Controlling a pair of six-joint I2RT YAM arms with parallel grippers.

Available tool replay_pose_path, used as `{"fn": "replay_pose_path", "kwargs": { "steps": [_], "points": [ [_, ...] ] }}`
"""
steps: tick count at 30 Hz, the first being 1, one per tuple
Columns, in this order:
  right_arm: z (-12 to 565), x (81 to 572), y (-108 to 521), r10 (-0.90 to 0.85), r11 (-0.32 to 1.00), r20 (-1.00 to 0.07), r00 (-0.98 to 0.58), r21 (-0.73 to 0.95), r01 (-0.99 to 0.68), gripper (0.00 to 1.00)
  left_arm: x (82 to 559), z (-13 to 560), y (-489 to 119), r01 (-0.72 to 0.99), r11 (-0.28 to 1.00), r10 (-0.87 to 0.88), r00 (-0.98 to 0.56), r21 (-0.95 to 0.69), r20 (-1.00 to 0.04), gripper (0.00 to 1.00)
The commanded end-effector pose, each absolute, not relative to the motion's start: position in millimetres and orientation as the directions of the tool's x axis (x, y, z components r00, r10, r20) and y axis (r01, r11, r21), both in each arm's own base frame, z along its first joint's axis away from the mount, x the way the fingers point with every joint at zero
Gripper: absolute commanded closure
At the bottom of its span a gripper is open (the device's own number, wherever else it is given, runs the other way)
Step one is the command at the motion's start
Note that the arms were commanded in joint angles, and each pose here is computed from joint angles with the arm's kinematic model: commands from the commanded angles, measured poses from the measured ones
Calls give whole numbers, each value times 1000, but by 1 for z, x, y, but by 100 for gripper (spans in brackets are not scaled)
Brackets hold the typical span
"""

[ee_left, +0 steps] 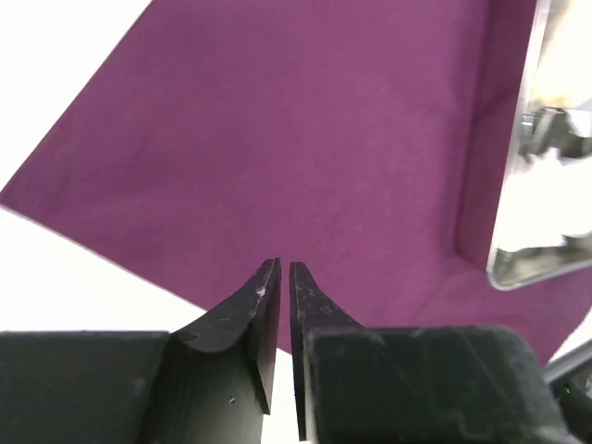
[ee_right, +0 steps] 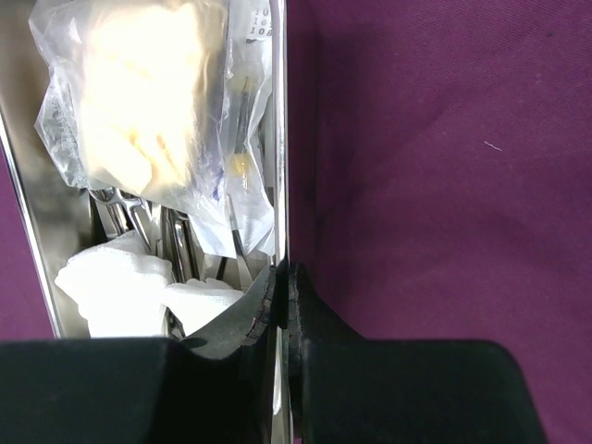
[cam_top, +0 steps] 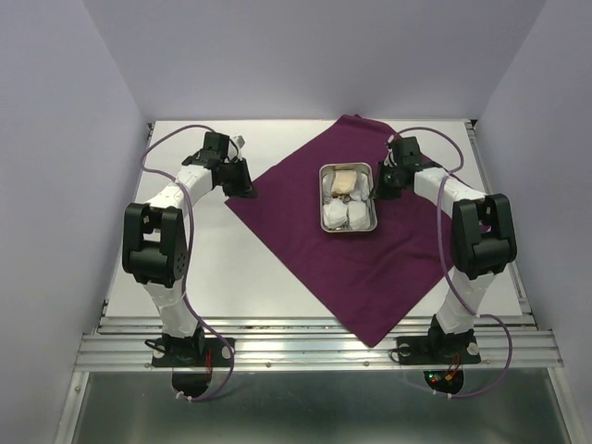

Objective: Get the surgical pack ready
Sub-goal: Move the container from the surgical kit.

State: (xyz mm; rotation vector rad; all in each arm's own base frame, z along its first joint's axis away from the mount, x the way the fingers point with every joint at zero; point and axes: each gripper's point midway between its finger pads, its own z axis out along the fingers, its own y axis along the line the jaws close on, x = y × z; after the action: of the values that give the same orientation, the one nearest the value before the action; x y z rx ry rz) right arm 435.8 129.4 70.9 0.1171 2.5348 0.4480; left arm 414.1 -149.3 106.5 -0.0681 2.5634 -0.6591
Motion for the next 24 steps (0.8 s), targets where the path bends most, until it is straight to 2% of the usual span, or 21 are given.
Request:
{"fn": "replay_pose_path", "kwargs": {
  "steps": [1, 3, 4, 6, 10, 16, 24],
  "points": [
    [108, 444, 137, 139, 920, -603, -786, 372, -122, 99, 419, 98, -126, -5, 922, -207, -850, -386, -484, 70],
    [106, 443, 142, 132, 911, -590, -796, 388, -137, 99, 421, 99, -118, -38, 923, -238, -838, -382, -491, 53],
    [110, 443, 147, 130, 898, -588, -798, 411, -156, 99, 421, 97, -113, -59, 930, -246, -833, -363, -496, 39],
    [108, 444, 151, 133, 890, -577, -806, 427, -159, 99, 421, 94, -104, -82, 938, -252, -829, -337, -499, 28],
    [112, 446, 166, 120, 875, -579, -806, 445, -190, 99, 420, 81, -80, -137, 964, -238, -822, -226, -517, 16],
    [110, 450, 187, 174, 858, -548, -818, 492, -147, 99, 417, 52, -70, -176, 970, -235, -842, -166, -486, 13],
    [103, 446, 218, 191, 841, -516, -835, 524, -131, 99, 425, 35, -71, -187, 970, -238, -854, -154, -462, 18]
  ]
}}
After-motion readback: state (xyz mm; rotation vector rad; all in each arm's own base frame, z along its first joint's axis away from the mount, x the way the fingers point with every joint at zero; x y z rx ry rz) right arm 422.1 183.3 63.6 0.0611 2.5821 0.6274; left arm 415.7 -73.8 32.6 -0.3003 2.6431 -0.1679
